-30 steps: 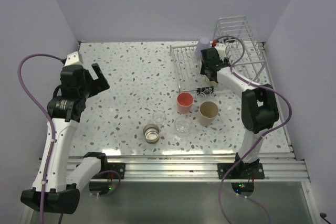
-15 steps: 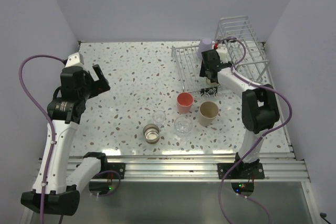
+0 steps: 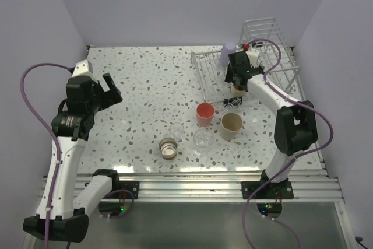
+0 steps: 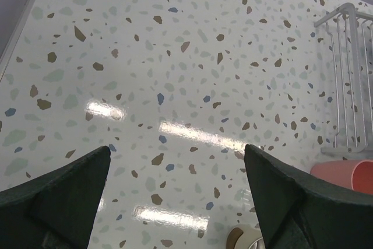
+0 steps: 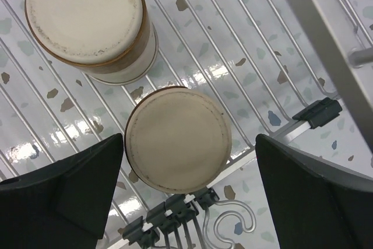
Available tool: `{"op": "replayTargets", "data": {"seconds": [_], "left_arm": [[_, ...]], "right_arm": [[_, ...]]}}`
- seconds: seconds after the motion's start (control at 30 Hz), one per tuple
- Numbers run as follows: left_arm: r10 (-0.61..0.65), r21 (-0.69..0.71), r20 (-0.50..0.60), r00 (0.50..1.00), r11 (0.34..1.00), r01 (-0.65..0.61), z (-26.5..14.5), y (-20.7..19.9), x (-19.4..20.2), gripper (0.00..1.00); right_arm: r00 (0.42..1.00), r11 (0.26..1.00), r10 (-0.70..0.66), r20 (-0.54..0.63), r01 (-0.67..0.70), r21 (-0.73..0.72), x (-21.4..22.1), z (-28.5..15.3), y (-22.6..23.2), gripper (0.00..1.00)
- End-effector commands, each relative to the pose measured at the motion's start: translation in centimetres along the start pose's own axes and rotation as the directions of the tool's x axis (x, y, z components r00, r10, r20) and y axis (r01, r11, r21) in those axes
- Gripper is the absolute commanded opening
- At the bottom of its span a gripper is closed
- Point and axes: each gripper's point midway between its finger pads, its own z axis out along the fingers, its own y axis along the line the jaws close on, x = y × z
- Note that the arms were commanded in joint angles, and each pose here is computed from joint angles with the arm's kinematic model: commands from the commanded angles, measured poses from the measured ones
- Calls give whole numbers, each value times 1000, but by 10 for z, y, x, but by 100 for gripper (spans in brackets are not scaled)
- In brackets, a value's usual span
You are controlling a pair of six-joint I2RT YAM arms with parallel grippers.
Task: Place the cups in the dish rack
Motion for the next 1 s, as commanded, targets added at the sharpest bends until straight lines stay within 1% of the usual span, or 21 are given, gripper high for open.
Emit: {"op": "replayTargets", "data": {"seconds": [0.0, 0.1, 0.23, 0.3, 0.33, 0.4, 0.43, 0.5, 0.53, 0.57, 0.67, 0.73, 0.8, 0.83, 0.87, 0.9, 0.93, 0.97], "left_arm": [[14, 40, 31, 999, 999, -15, -2, -7, -6, 100], [9, 64, 18, 1000, 998, -10, 0, -12, -4, 100], [1, 139, -39, 999, 990, 4, 8, -27, 6, 100], [20, 200, -86, 996, 980, -3, 13, -41, 14, 100], [37, 251, -110, 993, 968, -9, 12, -53, 18, 100], [68, 280, -144, 987, 960, -25, 16, -63, 24, 100], [84, 283, -157, 984, 958, -37, 22, -68, 26, 100], [132, 321, -187, 973, 945, -66, 28, -87, 37, 100], [150, 356, -201, 968, 932, -70, 29, -97, 41, 100], [174, 394, -223, 959, 916, -75, 29, -109, 48, 100], [206, 427, -294, 933, 902, -65, 42, -132, 66, 100], [215, 447, -308, 927, 893, -59, 49, -148, 69, 100], [258, 488, -323, 911, 870, -73, 52, -172, 81, 100], [270, 507, -306, 913, 858, -84, 51, -186, 77, 100], [306, 538, -308, 901, 837, -100, 45, -202, 87, 100], [321, 541, -325, 890, 834, -104, 51, -214, 93, 99], [349, 554, -328, 878, 823, -120, 48, -228, 104, 98], [352, 550, -342, 871, 827, -118, 49, -234, 110, 98]], "right_arm": [[993, 996, 85, 76, -85, -6, -41, -26, -11, 98], [993, 997, 72, 96, -69, -38, -52, -38, -9, 98], [990, 994, 67, 123, -56, -90, -68, -62, -3, 98], [987, 991, 68, 145, -50, -127, -78, -78, -2, 98], [985, 989, 67, 158, -45, -140, -83, -86, 0, 98], [985, 986, 46, 169, -18, -163, -87, -101, 1, 98], [981, 981, 52, 188, -15, -191, -95, -116, 4, 98], [983, 979, 44, 180, -7, -206, -93, -132, 2, 98], [980, 970, 65, 187, -18, -244, -99, -149, 4, 98], [981, 964, 77, 178, -28, -264, -98, -156, 4, 98], [981, 930, 121, 152, -59, -362, -94, -189, 9, 98], [982, 907, 145, 124, -81, -413, -89, -205, 11, 98], [981, 876, 164, 101, -98, -472, -87, -223, 11, 98], [981, 870, 167, 94, -101, -483, -86, -227, 10, 98], [982, 859, 167, 89, -100, -503, -85, -234, 9, 98], [981, 853, 169, 95, -98, -512, -86, -241, 3, 98], [980, 850, 173, 103, -95, -519, -88, -246, 0, 98], [982, 846, 158, 102, -81, -528, -86, -250, -2, 98]]}}
